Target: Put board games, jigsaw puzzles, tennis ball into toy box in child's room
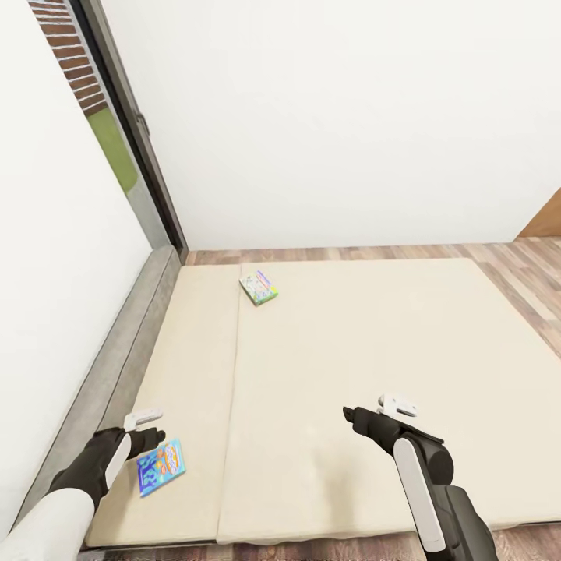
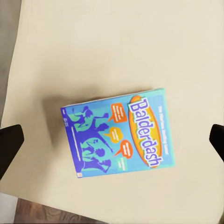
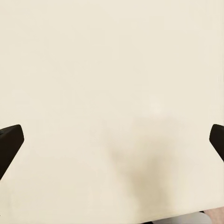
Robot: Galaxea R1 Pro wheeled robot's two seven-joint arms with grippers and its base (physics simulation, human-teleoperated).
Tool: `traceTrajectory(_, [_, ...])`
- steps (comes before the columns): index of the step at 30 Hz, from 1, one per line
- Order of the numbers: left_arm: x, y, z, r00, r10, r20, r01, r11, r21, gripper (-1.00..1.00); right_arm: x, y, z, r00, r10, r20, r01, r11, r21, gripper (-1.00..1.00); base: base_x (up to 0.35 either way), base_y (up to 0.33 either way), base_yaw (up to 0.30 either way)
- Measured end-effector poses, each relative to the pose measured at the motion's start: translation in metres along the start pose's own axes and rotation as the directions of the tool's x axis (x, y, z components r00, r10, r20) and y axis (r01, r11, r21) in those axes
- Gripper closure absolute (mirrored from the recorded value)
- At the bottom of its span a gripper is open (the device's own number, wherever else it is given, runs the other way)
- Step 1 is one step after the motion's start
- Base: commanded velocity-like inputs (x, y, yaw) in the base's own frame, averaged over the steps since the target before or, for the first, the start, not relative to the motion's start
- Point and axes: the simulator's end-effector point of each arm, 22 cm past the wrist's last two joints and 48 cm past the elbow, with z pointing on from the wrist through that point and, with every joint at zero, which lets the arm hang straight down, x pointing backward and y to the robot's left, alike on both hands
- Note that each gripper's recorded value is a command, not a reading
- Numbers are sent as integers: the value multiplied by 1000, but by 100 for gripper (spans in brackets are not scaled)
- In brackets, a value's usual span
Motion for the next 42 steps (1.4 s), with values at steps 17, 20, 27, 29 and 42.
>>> traceTrajectory(17, [-13,-10,0,997,-5,-80,6,1000,9,-100,7,6,6,1000,-15,-18,15,1000,-8,-100,0,0,0])
traceTrajectory(20, [-15,-10,1,997,-6,-82,7,1000,10,-100,9,6,8,1000,-17,-23,17,1000,-8,-100,0,0,0])
traceTrajectory(27, [-15,-10,4,996,-6,-85,6,1000,8,-100,14,5,11,999,-19,-34,18,1000,-7,-100,0,0,0])
traceTrajectory(29, [-14,-9,6,996,-5,-87,6,1000,7,-100,15,5,12,999,-19,-37,19,1000,-7,-100,0,0,0])
traceTrajectory(42, [-8,-9,11,995,-4,-100,4,1000,4,-100,27,33,14,996,-31,-86,18,989,-145,-100,0,0,0])
